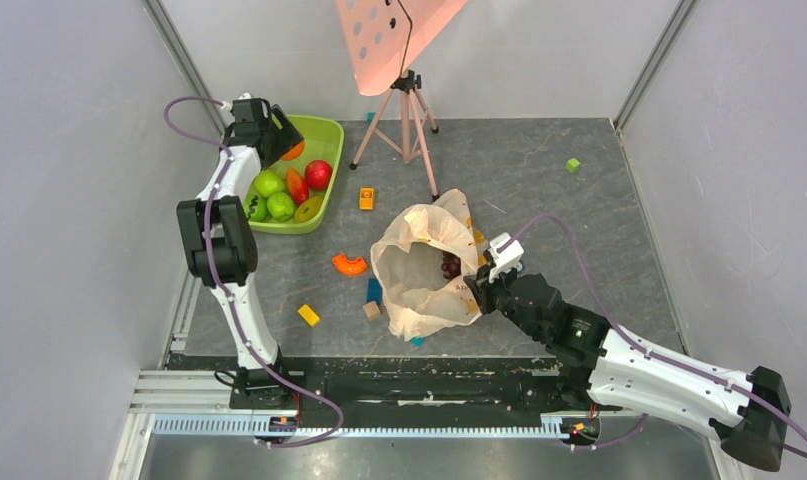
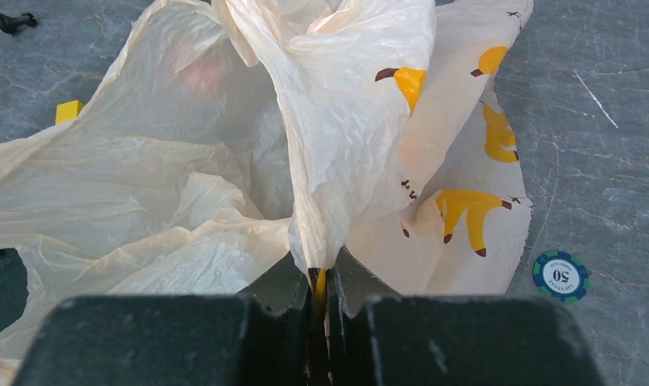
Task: Take the fake fruits out of the plastic bag
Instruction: Place the fake fruit in the bin.
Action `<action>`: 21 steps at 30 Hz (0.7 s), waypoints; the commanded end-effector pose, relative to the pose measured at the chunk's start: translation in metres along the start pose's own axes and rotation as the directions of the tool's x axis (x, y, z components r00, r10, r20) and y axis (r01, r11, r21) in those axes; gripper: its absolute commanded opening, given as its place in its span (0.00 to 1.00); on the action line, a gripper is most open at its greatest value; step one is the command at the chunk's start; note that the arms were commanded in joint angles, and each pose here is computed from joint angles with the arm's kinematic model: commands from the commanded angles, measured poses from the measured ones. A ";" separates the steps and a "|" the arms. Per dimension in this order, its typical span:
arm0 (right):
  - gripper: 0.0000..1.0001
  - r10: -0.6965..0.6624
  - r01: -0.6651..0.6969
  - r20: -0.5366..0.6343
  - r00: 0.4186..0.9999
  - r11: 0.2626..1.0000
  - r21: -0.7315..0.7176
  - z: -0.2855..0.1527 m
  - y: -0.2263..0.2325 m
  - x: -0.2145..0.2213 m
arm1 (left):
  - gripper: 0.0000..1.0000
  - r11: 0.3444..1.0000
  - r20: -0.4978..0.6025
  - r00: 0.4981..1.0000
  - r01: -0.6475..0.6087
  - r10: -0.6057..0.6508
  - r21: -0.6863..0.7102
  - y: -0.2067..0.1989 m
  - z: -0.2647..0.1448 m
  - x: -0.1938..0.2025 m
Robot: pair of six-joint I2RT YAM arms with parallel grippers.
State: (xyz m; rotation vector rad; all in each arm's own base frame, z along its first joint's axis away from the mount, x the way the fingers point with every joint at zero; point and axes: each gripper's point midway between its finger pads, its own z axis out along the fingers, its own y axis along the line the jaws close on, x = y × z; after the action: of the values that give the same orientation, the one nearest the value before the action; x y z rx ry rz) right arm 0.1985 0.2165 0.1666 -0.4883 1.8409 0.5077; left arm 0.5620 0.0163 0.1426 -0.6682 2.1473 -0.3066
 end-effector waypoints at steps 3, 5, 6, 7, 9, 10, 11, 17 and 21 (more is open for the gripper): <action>0.08 -0.026 0.026 0.021 0.999 1.000 0.016 -0.003 -0.002 -0.014 | 0.73 0.999 0.034 0.999 -0.040 0.041 -0.036 0.003 0.035 -0.023; 0.08 -0.030 0.030 0.018 0.999 0.999 0.030 -0.004 -0.005 -0.013 | 0.74 0.998 0.019 0.999 -0.045 0.046 -0.044 0.006 0.045 -0.021; 0.08 -0.034 0.034 0.015 0.999 0.999 0.035 -0.004 -0.006 -0.012 | 0.75 0.998 0.014 0.999 -0.049 0.050 -0.048 0.007 0.049 -0.020; 0.08 -0.035 0.034 0.016 0.999 0.999 0.038 -0.004 -0.007 -0.012 | 0.77 0.997 0.007 0.999 -0.053 0.054 -0.049 0.008 0.053 -0.018; 0.09 -0.037 0.037 0.016 0.999 0.998 0.043 -0.004 -0.008 -0.011 | 0.79 0.996 -0.009 0.998 -0.062 0.062 -0.060 0.012 0.059 -0.013; 0.09 -0.040 0.039 0.014 0.999 0.998 0.045 -0.004 -0.008 -0.011 | 0.81 0.996 -0.015 0.998 -0.067 0.066 -0.065 0.013 0.060 -0.012; 0.09 -0.042 0.041 0.013 0.999 0.998 0.045 -0.003 -0.008 -0.011 | 0.83 0.995 -0.023 0.997 -0.074 0.073 -0.069 0.015 0.062 -0.010; 0.10 -0.048 0.047 0.008 0.999 0.998 0.037 -0.001 -0.005 -0.013 | 0.93 0.985 -0.044 0.994 -0.108 0.103 -0.131 0.030 0.067 -0.005; 0.10 -0.049 0.049 0.004 0.999 0.998 0.030 -0.001 -0.004 -0.014 | 1.00 0.983 -0.054 0.992 -0.121 0.115 -0.136 0.031 0.067 -0.004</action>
State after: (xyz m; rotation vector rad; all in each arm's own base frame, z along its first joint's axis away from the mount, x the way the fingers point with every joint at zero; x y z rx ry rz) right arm 0.1995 0.2075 0.1524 -0.5333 1.8805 0.4214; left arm 0.6000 0.0398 0.0819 -0.6710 2.2628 -0.1621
